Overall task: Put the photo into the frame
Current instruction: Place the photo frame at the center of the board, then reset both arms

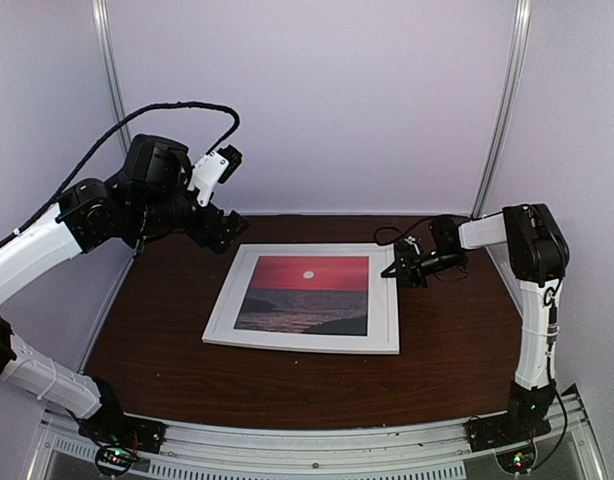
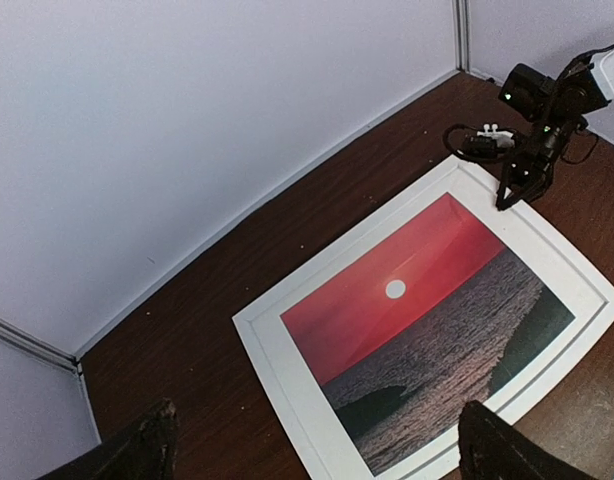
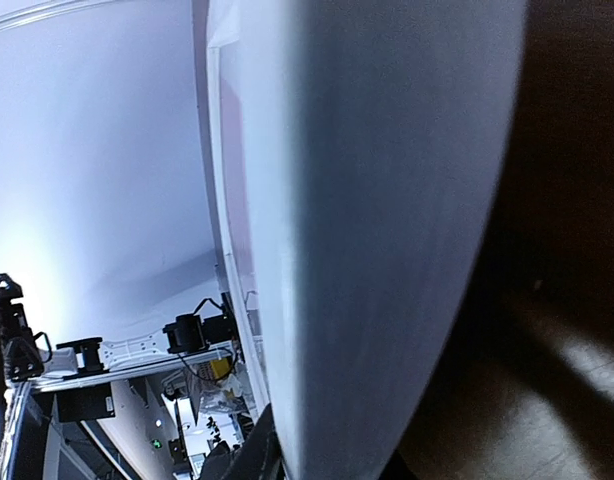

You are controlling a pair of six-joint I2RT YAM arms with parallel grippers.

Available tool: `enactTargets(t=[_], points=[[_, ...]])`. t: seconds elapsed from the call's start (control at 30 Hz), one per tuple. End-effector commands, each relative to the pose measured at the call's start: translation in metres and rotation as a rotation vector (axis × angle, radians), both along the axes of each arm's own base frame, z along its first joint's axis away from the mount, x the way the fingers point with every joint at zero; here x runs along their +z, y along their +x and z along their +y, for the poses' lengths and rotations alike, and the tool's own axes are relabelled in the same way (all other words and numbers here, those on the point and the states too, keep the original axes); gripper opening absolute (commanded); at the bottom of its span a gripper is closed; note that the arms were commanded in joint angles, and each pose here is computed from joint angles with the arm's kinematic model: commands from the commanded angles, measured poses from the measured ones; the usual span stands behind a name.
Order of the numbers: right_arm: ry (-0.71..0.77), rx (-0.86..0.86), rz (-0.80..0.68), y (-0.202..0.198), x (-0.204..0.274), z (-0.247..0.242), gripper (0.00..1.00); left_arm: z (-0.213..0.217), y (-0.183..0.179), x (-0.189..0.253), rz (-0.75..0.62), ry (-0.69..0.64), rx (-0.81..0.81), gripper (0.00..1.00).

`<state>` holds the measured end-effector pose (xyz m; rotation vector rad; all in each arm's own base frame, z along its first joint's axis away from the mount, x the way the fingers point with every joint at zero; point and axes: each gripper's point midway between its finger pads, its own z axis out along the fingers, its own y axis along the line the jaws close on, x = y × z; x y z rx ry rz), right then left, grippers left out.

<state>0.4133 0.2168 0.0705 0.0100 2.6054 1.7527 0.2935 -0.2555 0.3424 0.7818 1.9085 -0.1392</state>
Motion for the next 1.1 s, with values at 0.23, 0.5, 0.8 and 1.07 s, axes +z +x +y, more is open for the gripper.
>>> enactTargets(t=[0.23,0.5,0.8,1.07], points=[[-0.156,-0.086,-0.075,0.027,-0.022,-0.034,0.34,0.001,0.001,0.001,-0.003,-0.04,0.016,0.98],[-0.512,-0.2,-0.152,0.024,-0.003,-0.098,0.63,0.019,0.008,-0.013,0.015,-0.013,0.13,0.98],[-0.928,-0.304,-0.371,-0.003,0.072,-0.153,0.92,0.063,0.027,-0.043,0.126,-0.113,0.298,0.98],[-1.088,-0.372,-0.648,-0.039,0.137,-0.147,0.98,0.131,0.037,-0.099,0.195,-0.238,0.5,0.98]])
